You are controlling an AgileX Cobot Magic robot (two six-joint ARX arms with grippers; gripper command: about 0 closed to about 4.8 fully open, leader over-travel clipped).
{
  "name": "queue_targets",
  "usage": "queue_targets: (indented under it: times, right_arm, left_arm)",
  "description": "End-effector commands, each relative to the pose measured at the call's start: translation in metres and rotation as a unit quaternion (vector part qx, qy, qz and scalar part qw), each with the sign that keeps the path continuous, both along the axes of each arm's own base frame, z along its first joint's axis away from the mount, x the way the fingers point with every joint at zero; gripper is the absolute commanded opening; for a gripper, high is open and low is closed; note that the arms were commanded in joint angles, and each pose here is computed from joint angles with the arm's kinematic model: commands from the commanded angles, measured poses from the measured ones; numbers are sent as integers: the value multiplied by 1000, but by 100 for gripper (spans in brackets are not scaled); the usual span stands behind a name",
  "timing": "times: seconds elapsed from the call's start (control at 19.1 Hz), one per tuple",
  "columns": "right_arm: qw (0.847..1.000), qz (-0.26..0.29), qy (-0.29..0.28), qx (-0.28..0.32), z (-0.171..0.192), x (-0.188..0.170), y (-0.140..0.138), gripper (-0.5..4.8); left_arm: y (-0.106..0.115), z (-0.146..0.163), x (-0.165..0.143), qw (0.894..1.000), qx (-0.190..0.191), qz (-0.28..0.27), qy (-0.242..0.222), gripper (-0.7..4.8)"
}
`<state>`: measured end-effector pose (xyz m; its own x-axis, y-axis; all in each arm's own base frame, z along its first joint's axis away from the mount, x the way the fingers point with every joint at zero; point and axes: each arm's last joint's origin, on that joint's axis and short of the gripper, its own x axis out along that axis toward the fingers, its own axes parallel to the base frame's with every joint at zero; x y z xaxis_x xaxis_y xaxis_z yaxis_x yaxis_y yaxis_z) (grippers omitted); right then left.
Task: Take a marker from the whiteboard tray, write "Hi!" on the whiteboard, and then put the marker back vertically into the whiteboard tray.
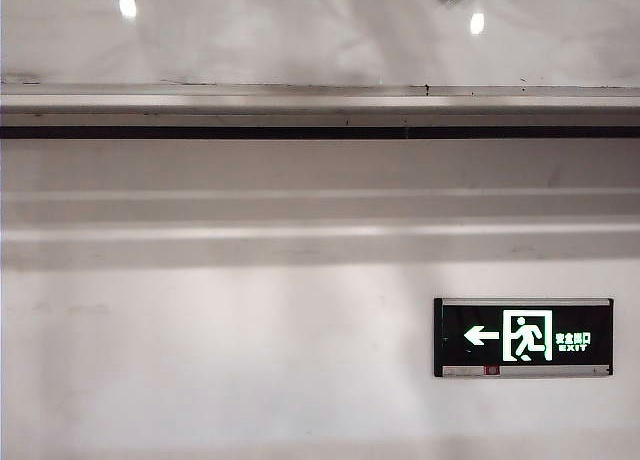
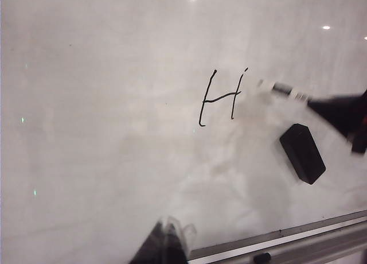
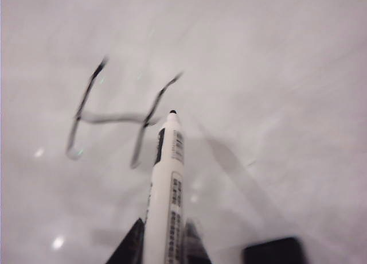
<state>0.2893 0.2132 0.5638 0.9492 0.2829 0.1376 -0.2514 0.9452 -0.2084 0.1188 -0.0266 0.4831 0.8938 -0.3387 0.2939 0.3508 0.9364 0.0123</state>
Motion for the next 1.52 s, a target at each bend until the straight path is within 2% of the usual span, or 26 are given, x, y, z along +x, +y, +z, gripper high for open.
queue_targets:
  times: [0.05,0.89,1.31,1.52]
  right_arm:
    - [1000,-8,-5,-9,-1,4,-1,-2]
    - [1000,-18,7,-19,-11,20,-3,-2]
    - [996,-17,63,-57,-23,20,-3,-2]
    - [998,-14,41,-40,-11,9,-8,-2]
  left_arm:
    - [0,2,-2,1000,-1,-2,-8,-6]
    - [0,2,-2,1000,0,-5,-8,-6]
    - [0,2,-2,1000,0,-5,-8,-6]
    - [0,2,-2,1000,0,-5,-8,-6]
